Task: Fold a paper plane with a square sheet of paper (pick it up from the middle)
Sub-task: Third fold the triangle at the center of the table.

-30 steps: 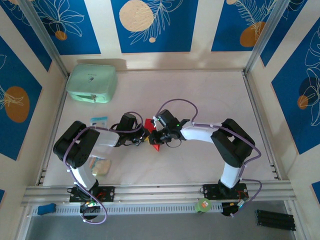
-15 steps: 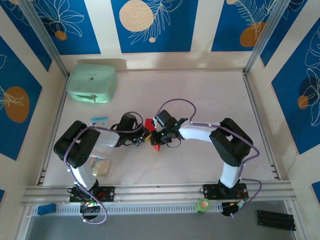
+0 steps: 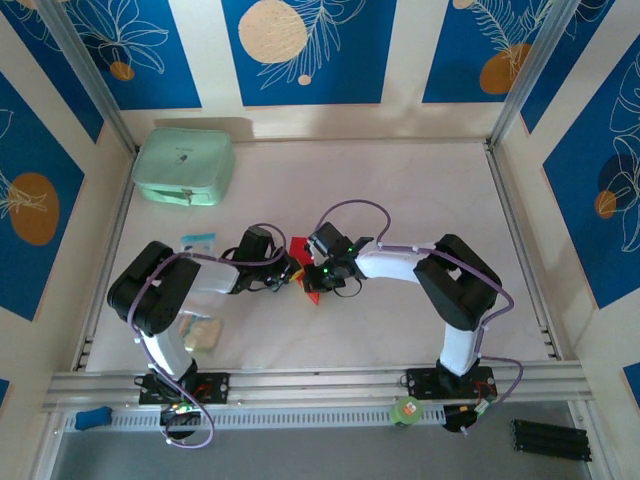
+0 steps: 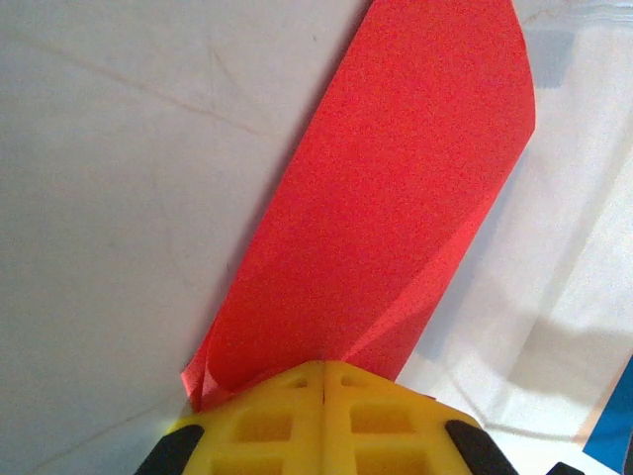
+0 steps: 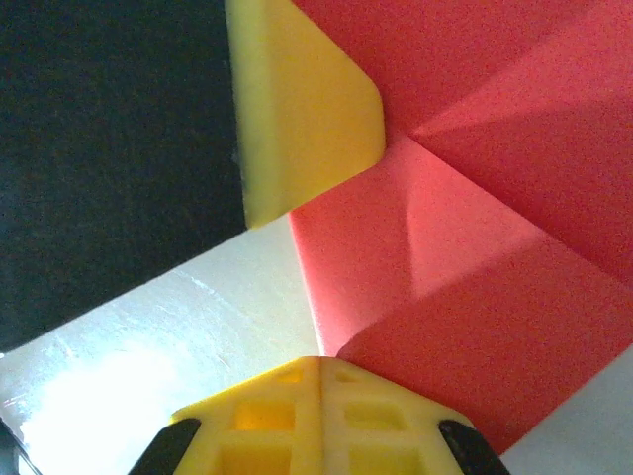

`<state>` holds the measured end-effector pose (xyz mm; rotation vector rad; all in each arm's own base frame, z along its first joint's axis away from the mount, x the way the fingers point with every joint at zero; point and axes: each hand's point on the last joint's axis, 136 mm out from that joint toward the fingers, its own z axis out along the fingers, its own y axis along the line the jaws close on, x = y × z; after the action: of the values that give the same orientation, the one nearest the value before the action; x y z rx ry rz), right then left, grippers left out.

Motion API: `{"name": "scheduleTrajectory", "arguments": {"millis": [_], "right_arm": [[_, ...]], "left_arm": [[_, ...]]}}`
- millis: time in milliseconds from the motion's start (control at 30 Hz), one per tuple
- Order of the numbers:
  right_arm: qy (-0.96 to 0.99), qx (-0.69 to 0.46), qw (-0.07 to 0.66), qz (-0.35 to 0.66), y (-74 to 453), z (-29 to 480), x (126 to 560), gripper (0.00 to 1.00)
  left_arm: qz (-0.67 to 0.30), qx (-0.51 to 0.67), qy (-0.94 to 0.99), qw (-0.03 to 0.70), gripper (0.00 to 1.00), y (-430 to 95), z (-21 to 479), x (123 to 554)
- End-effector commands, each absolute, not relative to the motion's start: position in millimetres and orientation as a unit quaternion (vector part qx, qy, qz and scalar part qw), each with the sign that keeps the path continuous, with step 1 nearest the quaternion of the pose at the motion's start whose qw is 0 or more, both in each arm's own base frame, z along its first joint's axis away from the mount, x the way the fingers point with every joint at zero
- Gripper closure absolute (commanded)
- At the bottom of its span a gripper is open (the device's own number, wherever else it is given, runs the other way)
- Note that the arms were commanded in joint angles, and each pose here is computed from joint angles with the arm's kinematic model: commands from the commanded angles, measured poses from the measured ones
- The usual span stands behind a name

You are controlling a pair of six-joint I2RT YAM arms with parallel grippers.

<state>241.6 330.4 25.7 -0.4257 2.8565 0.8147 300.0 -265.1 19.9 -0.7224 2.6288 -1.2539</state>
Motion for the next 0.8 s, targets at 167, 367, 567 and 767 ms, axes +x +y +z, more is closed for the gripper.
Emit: {"name": "scheduleTrajectory", "arguments": {"millis": [167,367,567,767], "right_arm": [[0.955,-0.14,0.055,0.255,328,16,238,0.96],[0.954,-0.141,0.05,0.258,329,15,236,0.96],[0.955,-0.141,0.044,0.257,328,13,235,0.96],[0.959,-0.14,0.037,0.243,322,7,232,0.97]], "left_arm": [[-0.361,-0.265,0.893,0.031,0.94,-250,-17,276],[-0.362,-0.265,0.893,0.03,0.94,-251,-16,276],[-0.37,-0.259,0.892,0.033,0.94,-254,-10,279],[-0.411,-0.208,0.885,0.063,0.9,-268,29,299]]}}
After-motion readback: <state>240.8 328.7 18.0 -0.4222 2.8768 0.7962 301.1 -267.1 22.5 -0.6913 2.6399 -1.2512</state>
